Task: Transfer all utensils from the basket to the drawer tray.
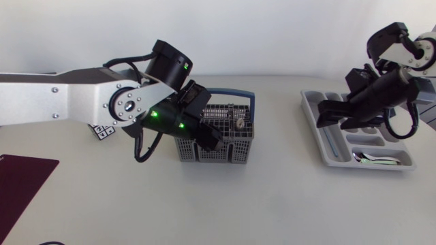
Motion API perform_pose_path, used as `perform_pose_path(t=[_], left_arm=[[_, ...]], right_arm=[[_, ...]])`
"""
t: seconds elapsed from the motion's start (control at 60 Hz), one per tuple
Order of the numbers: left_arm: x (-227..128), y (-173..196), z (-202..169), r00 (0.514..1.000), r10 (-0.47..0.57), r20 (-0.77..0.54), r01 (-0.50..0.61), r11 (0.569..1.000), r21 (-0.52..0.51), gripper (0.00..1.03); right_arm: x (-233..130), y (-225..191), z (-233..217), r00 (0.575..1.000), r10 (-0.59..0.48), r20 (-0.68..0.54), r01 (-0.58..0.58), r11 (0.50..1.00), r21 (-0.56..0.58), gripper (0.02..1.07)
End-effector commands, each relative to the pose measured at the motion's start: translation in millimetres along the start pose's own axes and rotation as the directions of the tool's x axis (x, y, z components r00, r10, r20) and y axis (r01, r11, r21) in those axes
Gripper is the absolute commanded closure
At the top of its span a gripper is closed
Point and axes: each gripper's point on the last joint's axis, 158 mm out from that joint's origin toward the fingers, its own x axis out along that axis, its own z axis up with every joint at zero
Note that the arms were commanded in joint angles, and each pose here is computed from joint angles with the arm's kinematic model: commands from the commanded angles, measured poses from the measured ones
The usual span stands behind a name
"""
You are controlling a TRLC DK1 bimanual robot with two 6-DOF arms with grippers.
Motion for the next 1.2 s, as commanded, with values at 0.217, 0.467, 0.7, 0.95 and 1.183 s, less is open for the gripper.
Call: perform_pose_path(t=[0.217, 0.467, 0.7, 0.95, 1.183], left_arm=[[1.2, -0.7, -9.0, 1.000, 0.001, -0.012, 0.000, 1.000, 0.010, 0.45], [1.8, 4.1, -9.8, 1.000, 0.008, -0.007, -0.008, 1.000, 0.007, 0.45], [2.5, 11.5, -13.3, 1.000, 0.019, -0.007, -0.019, 1.000, -0.003, 0.45], [3.2, 17.1, -14.0, 1.000, 0.027, -0.001, -0.027, 1.000, -0.009, 0.45], [4.2, 21.2, -16.6, 0.999, 0.033, -0.005, -0.033, 0.999, -0.016, 0.45]], right_arm=[[-8.4, 113.8, -3.4, 0.971, 0.238, 0.022, -0.232, 0.962, -0.144, 0.20], [0.5, 173.7, 7.7, 0.888, 0.457, 0.049, -0.441, 0.877, -0.189, 0.20], [31.8, 191.1, 13.1, 0.881, 0.473, 0.018, -0.461, 0.865, -0.197, 0.21], [51.3, 204.1, 11.1, 0.875, 0.483, 0.017, -0.467, 0.855, -0.224, 0.42], [60.5, 216.6, 5.3, 0.870, 0.493, -0.004, -0.480, 0.846, -0.233, 0.57]])
